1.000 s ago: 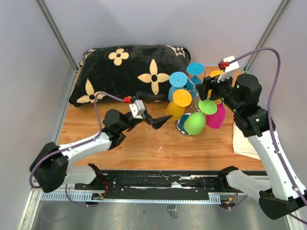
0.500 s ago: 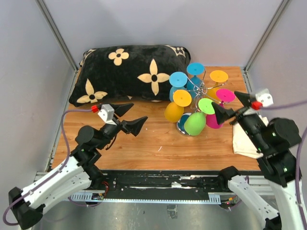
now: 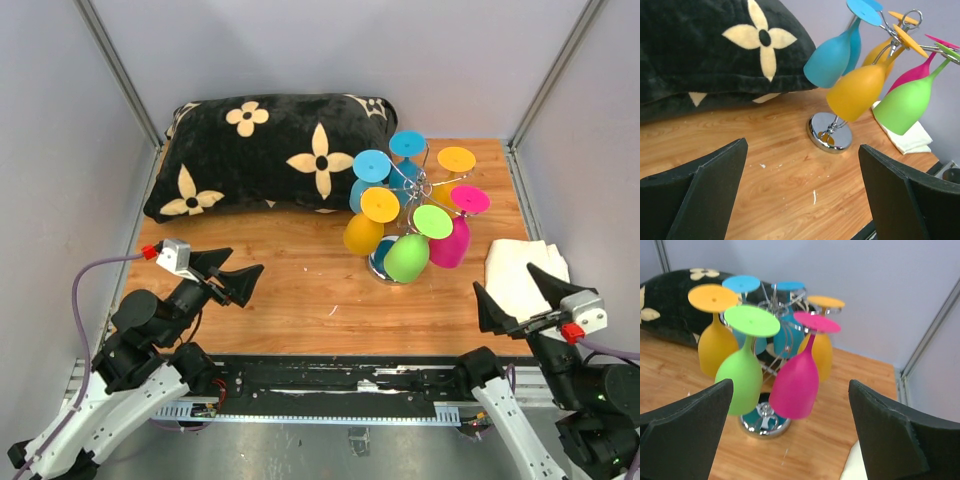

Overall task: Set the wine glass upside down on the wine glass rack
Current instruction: Reset both arms

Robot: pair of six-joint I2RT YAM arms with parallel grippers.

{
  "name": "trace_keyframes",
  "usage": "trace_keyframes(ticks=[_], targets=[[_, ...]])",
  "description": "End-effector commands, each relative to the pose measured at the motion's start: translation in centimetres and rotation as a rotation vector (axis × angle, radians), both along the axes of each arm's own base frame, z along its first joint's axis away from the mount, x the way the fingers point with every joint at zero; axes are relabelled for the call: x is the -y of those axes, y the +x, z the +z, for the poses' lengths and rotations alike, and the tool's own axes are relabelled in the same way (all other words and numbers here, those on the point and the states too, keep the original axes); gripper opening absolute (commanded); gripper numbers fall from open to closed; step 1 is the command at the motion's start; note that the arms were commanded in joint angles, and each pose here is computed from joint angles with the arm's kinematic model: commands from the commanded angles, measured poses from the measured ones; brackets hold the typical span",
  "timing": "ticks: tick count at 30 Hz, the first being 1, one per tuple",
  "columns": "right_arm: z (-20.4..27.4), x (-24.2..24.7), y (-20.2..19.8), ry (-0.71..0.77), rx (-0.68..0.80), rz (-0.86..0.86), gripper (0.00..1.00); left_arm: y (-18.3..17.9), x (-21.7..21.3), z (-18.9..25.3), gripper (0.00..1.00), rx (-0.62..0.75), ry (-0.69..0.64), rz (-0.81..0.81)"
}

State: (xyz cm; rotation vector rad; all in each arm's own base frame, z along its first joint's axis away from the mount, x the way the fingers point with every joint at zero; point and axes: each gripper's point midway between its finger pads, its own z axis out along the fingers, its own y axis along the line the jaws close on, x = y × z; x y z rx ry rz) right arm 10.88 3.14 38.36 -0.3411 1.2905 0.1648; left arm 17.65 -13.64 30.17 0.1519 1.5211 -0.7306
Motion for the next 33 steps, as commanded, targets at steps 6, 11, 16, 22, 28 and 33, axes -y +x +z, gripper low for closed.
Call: trace_keyframes(ticks=[6,11,16,22,28,33], targets=[[-8.0,0.6,0.1,0.028,-0.247,-0.053,0.98,-0.4,-2.2,-1.5,0.99,-0.049,0.006,0.078],[-8.8,1.6,0.9,0.060,-0.273,-0.126,0.98,-0.1,-1.8,-2.3,1.00,-0.078,0.042,0.074],[-9.6,1.7,1.6,0.070,-0.292,-0.151,0.98,0.3,-1.8,-2.8,1.00,-0.090,0.062,0.085],[-9.9,1.8,1.7,0.071,-0.298,-0.156,0.99,0.4,-1.6,-3.1,1.00,-0.101,0.074,0.085],[-10.6,1.6,2.1,0.067,-0.316,-0.159,0.99,0.8,-1.9,-3.4,1.00,-0.111,0.083,0.114],[-11.5,1.4,2.5,0.059,-0.334,-0.157,0.98,0.9,-1.9,-3.6,1.00,-0.113,0.088,0.119]])
